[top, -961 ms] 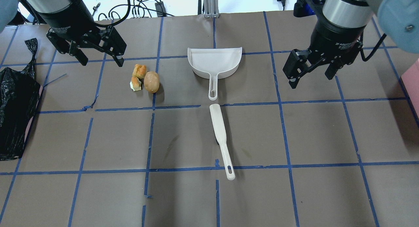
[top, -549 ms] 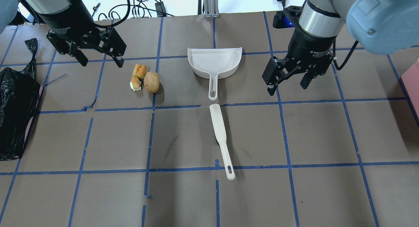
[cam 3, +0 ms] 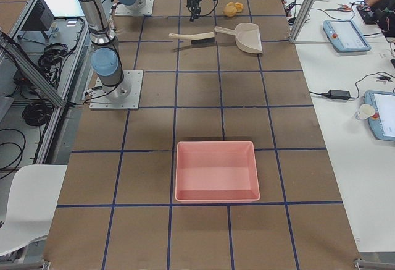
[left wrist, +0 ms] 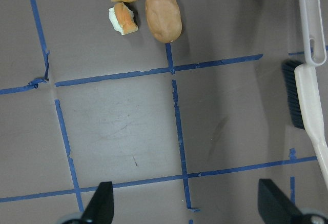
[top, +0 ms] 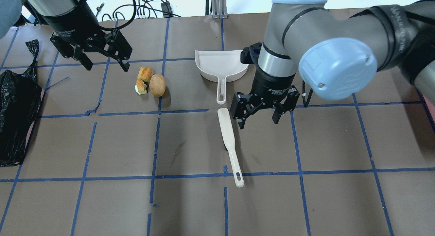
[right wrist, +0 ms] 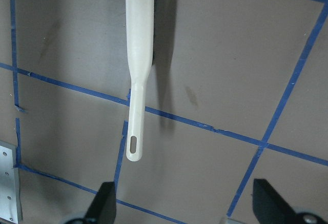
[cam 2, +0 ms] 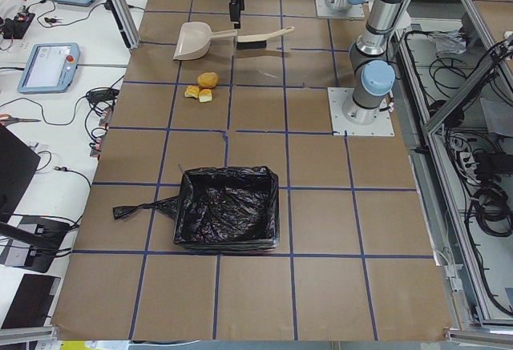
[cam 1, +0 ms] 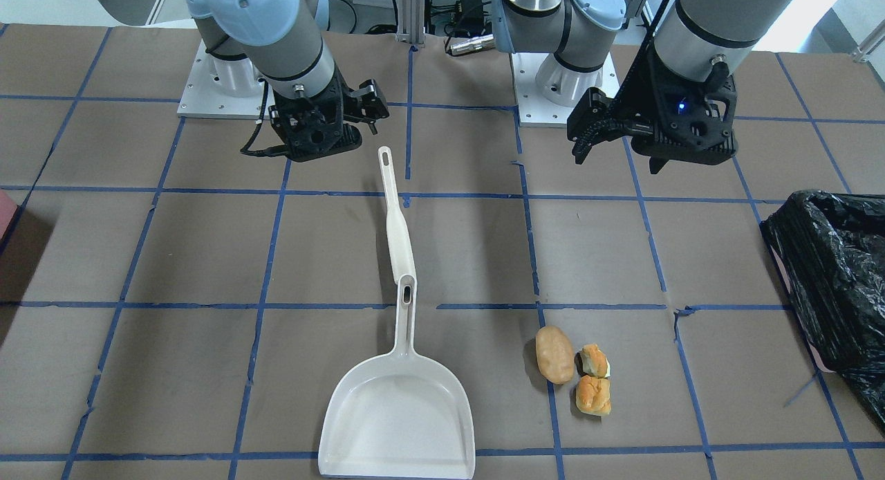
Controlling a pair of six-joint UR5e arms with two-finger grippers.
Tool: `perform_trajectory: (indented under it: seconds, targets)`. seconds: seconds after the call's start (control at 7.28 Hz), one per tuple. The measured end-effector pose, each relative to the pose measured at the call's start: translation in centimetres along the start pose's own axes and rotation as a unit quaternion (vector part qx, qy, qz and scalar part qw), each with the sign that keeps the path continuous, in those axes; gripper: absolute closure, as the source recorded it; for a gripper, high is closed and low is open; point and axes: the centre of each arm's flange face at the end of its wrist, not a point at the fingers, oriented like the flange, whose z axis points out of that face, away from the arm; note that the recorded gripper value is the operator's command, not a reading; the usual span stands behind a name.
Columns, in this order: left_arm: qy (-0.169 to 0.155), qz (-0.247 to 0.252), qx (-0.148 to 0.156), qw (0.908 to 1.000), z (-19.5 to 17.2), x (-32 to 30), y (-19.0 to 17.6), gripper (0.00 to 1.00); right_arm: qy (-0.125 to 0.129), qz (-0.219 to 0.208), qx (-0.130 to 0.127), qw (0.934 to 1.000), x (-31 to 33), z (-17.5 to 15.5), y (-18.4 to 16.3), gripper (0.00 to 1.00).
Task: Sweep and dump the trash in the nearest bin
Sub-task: 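Grasp the white brush handle with the right gripper while the left approaches the dustpan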
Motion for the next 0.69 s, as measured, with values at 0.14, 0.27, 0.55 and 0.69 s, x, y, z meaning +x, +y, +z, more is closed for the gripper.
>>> perform_trajectory:
  seconds: [0.14, 0.27, 0.55, 0.69]
  targets:
    - [0.002, 0.0, -0.002, 1.0, 0.2, 0.0, 0.0, 0.0, 0.006, -0.006, -0.003, 1.0, -1.3, 2.4, 0.5, 0.08]
    - [0.003, -0.001, -0.008, 1.0, 1.0, -0.1, -0.3, 0.0, 0.011, -0.011, 0.004, 0.9999, -1.9, 5.0, 0.9, 0.07]
    - [0.013, -0.004, -0.015, 0.9998, 3.5, -0.1, -1.7, 0.0, 0.019, -0.018, 0.032, 0.9991, -2.6, 10.4, 2.1, 0.05]
    - [0.027, -0.002, -0.011, 0.9996, 4.8, 0.4, -2.6, 0.0, 0.027, -0.024, 0.047, 0.9982, -2.5, 12.7, 2.7, 0.08]
